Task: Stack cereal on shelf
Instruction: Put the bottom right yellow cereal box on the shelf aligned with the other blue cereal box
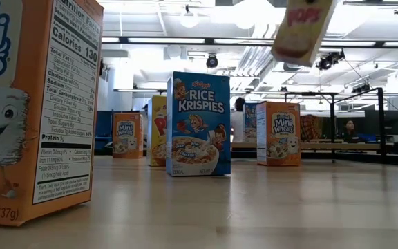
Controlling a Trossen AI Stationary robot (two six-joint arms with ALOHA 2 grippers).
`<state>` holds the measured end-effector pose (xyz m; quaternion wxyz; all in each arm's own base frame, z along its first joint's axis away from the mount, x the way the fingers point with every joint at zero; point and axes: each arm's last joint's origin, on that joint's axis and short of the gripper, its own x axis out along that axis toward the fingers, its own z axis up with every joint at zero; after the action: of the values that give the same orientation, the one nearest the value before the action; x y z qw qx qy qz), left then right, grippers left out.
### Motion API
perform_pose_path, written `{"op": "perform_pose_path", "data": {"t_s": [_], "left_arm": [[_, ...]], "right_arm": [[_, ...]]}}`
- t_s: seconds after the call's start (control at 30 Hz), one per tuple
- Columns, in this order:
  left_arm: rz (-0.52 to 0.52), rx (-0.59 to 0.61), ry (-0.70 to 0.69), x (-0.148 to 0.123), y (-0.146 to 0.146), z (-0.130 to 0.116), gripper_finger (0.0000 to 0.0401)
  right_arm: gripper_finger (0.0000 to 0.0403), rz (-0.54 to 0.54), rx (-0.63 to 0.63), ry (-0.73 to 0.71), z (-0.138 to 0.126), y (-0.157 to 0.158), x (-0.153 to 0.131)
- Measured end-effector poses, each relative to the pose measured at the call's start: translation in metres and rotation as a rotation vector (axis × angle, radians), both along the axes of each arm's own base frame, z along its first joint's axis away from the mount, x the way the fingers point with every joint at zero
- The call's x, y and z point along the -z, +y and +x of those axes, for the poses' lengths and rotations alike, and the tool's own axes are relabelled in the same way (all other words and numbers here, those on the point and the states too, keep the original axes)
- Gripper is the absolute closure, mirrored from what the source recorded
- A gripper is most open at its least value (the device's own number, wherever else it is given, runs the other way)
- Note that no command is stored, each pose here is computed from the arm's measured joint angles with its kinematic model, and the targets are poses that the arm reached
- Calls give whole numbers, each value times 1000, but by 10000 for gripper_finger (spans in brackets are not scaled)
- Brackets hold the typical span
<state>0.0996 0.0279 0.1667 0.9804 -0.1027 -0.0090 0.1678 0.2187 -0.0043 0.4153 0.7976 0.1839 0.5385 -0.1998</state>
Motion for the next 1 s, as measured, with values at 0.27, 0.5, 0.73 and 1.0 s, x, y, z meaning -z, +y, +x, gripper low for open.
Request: {"op": "perform_pose_path", "data": {"t_s": [0.27,0.5,0.73,1.0], "left_arm": [[1,0,1,0,0,0,400],[1,-1,2,0,0,0,400],[1,0,1,0,0,0,400],[1,-1,1,0,0,0,400]], "right_arm": [[222,-129,-182,112,5,-89,6],[222,-165,-281,232,-1,-139,22],[222,-146,-264,300,-9,-173,34],[222,-76,-258,376,-23,-191,60]]}}
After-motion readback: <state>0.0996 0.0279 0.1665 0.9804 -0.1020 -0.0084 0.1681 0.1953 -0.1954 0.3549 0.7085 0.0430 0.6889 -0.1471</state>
